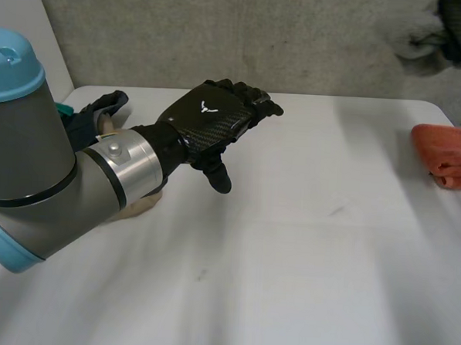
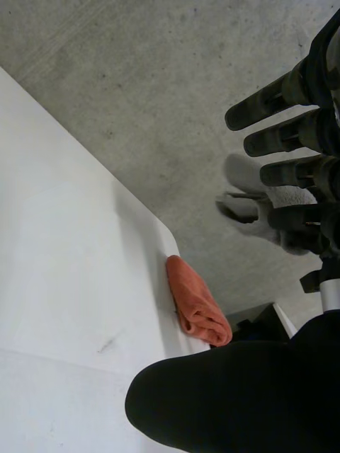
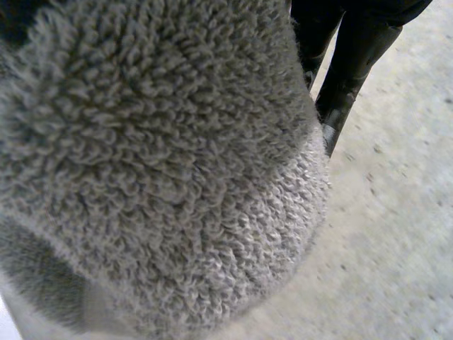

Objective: Fold the laundry.

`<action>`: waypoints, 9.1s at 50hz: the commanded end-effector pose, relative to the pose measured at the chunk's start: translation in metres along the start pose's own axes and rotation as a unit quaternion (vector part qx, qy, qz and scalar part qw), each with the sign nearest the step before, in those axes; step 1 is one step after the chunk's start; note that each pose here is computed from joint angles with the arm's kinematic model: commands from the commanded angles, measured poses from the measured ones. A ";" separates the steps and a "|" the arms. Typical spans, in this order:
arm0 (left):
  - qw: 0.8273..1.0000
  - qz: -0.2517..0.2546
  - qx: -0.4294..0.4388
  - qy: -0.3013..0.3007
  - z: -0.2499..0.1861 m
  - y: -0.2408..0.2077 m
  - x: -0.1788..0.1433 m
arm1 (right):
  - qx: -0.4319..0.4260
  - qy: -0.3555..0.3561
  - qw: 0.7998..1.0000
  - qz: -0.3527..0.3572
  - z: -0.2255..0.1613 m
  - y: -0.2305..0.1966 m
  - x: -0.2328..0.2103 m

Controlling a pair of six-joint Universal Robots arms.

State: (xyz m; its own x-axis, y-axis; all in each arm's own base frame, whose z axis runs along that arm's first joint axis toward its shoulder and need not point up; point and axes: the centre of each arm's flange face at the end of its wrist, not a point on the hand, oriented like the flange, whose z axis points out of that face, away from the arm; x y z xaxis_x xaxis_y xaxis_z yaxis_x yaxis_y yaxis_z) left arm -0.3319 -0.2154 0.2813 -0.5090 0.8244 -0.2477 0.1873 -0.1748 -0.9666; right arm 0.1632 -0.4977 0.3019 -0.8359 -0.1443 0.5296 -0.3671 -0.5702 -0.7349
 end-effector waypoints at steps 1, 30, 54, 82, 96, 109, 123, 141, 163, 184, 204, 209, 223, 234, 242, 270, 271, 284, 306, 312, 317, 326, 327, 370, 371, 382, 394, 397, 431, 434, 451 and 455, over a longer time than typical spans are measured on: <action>1.000 0.001 0.001 0.001 0.000 0.000 0.001 | 0.000 0.003 1.000 -0.009 -0.014 0.084 0.034; 1.000 0.003 -0.001 0.005 -0.005 0.000 0.006 | -0.109 -0.034 0.993 0.037 -0.129 0.215 0.053; 1.000 0.010 0.022 0.002 -0.011 -0.018 0.007 | -0.348 0.218 0.890 -0.198 -0.154 0.091 0.209; 0.931 0.193 -0.233 -0.204 -0.010 0.150 -0.147 | -0.116 -0.203 0.968 0.094 -0.196 -0.073 -0.135; 0.914 0.230 -0.266 -0.204 -0.002 0.195 -0.148 | -0.174 -0.224 0.958 0.042 -0.212 -0.052 -0.144; 0.930 0.218 0.009 -0.296 -0.001 0.026 -0.125 | -0.183 -0.221 0.957 0.045 -0.216 -0.052 -0.142; 0.913 0.229 0.057 -0.332 0.002 -0.014 -0.141 | -0.182 -0.222 0.957 0.045 -0.217 -0.052 -0.143; 0.994 0.025 0.040 -0.098 0.061 0.055 0.026 | -0.221 -0.099 0.970 0.018 -0.197 -0.049 -0.107; 0.986 0.017 -0.012 -0.168 -0.010 0.029 -0.022 | -0.298 -0.198 0.929 0.096 -0.203 -0.086 -0.116; 0.981 0.055 -0.076 -0.169 0.047 0.126 -0.031 | -0.226 -0.281 0.926 0.115 -0.228 -0.130 -0.184; 0.978 0.084 -0.030 -0.189 0.087 0.146 -0.058 | -0.243 -0.245 0.936 0.073 -0.230 -0.112 -0.209; 0.944 0.112 0.038 -0.309 0.068 0.084 -0.109 | -0.238 -0.208 0.946 0.068 -0.219 -0.118 -0.195; 0.933 0.179 0.242 -0.197 0.082 -0.021 -0.066 | -0.216 -0.110 0.969 0.056 -0.180 -0.121 -0.140; 0.974 0.138 0.167 0.062 0.098 0.062 0.054 | -0.225 -0.001 0.974 0.022 -0.147 -0.096 -0.071; 0.973 0.132 0.171 0.077 0.088 0.051 0.058 | -0.253 0.054 0.966 -0.008 -0.136 -0.072 -0.019; 0.986 0.056 -0.021 -0.154 0.000 0.047 0.018 | -0.216 -0.224 0.950 -0.001 -0.131 -0.067 -0.090; 0.986 0.055 -0.032 -0.151 0.007 0.055 0.021 | -0.216 -0.228 0.949 -0.012 -0.127 -0.059 -0.092; 0.979 0.086 -0.085 -0.163 0.061 0.097 0.019 | -0.244 -0.279 0.928 -0.032 -0.126 0.012 -0.129; 0.973 0.124 -0.008 -0.195 0.049 0.025 0.003 | -0.227 -0.280 0.930 0.078 -0.121 0.047 -0.153; 0.967 0.133 0.042 -0.213 0.033 -0.020 -0.004 | -0.196 -0.248 0.947 0.061 -0.106 0.009 -0.123; 0.957 0.140 0.100 -0.235 0.010 -0.068 -0.011 | -0.145 -0.188 0.970 0.053 -0.087 -0.059 -0.077; 0.927 0.155 0.169 -0.296 -0.039 -0.130 -0.040 | -0.075 -0.075 0.994 0.006 -0.097 -0.194 0.007; 0.927 0.155 0.170 -0.297 -0.041 -0.131 -0.041 | -0.071 -0.073 0.995 0.004 -0.100 -0.202 0.010; 0.836 0.215 0.353 -0.360 0.077 -0.110 -0.143 | 0.181 0.122 0.974 -0.056 0.010 -0.149 -0.045; 0.844 0.212 0.340 -0.356 0.078 -0.101 -0.142 | 0.172 0.115 0.977 -0.052 0.009 -0.146 -0.048; 0.926 0.166 0.153 -0.302 0.066 0.021 -0.100 | 0.006 -0.031 0.999 -0.012 -0.041 -0.073 -0.113; 0.967 0.125 -0.046 -0.216 0.018 0.104 -0.034 | -0.218 -0.165 0.962 -0.003 -0.125 -0.020 -0.168; 0.969 0.123 -0.089 -0.196 -0.001 0.101 -0.022 | -0.257 -0.196 0.946 -0.012 -0.145 -0.034 -0.162; 0.952 0.101 -0.286 -0.033 -0.118 0.063 0.076 | -0.443 -0.405 0.795 -0.089 -0.299 -0.107 -0.134; 0.963 0.109 -0.236 -0.064 -0.102 0.051 0.064 | -0.443 -0.396 0.799 -0.091 -0.296 -0.103 -0.132; 0.981 0.117 -0.087 -0.125 0.028 0.084 -0.054 | -0.426 -0.387 0.812 -0.096 -0.292 -0.098 -0.137; 0.987 0.097 -0.086 -0.097 0.059 0.117 -0.082 | -0.431 -0.391 0.808 -0.094 -0.294 -0.094 -0.141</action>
State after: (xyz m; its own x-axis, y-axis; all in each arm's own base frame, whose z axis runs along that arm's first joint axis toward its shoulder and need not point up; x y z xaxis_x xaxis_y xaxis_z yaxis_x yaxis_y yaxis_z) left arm -0.3079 -0.2702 0.2269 -0.6392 0.5808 -0.5040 0.4507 -0.2481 -0.8575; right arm 0.1941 -0.1858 0.1782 -0.3462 -0.7725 0.5324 -0.8846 0.0797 -0.4595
